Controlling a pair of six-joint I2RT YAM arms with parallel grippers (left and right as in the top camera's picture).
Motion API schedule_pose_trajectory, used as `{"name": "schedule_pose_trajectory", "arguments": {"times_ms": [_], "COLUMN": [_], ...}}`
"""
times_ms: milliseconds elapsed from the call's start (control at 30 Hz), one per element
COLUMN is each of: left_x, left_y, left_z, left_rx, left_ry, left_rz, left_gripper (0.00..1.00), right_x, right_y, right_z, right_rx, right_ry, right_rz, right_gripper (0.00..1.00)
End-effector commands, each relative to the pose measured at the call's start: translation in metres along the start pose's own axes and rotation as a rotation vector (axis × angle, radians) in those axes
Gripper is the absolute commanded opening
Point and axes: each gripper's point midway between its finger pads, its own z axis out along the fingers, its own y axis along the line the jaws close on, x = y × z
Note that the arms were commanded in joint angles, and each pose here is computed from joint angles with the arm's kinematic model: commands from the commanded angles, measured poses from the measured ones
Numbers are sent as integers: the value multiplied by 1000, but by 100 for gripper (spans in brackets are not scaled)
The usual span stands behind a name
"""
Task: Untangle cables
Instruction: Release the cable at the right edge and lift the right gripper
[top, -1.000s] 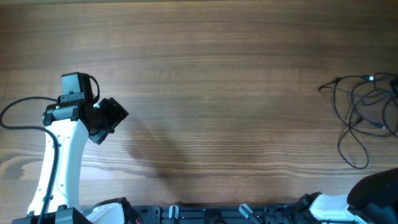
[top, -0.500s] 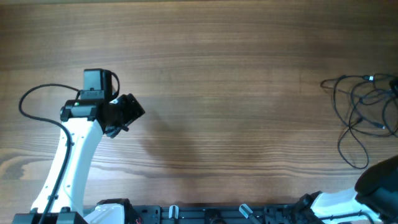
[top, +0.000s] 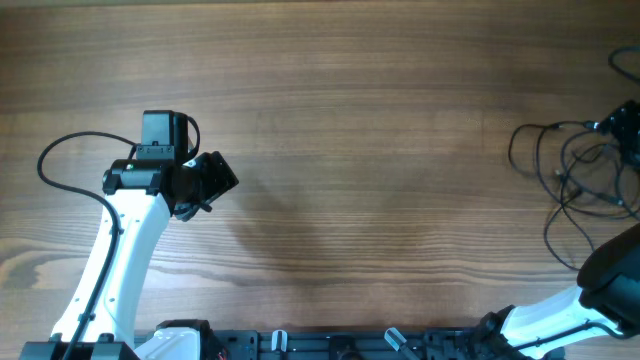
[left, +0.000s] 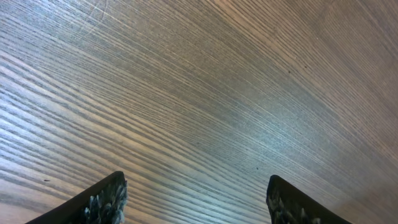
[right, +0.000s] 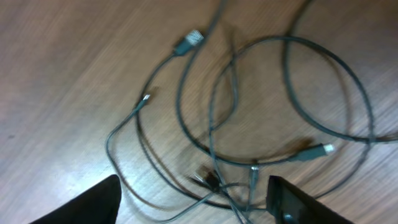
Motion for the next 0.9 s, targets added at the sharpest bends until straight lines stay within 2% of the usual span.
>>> {"name": "schedule_pose_trajectory", "arguments": {"times_ms": [0, 200, 333, 500, 600, 767, 867], "left_x": [0, 0, -2, -10, -8, -9, -6], "left_y": [-1, -1, -3, -32, -50, -47, -32], "left_z": [1, 1, 1, 1, 1, 3, 3], "left_rx": [-1, -1, 6, 74, 104, -19, -115], "left_ry": [0, -1, -9, -79, -112, -183, -183], "left_rz": [2, 2, 7, 199, 317, 402, 417], "left_gripper": [74, 75, 75, 76, 80, 84, 81], "right_x": [-1, 16, 40, 95, 124, 171, 192], "right_y": [30, 54, 93, 167, 195, 227, 227], "right_z": [-2, 0, 0, -3, -4, -10, -13], "right_rx": [-147, -162, -217, -288, -271, -243, -197], "right_ry": [20, 65, 113, 171, 185, 203, 239], "right_rz": [-17, -79, -235, -567, -699, -913, -989], "right_gripper": [79, 79, 79, 78, 85, 95, 98]}}
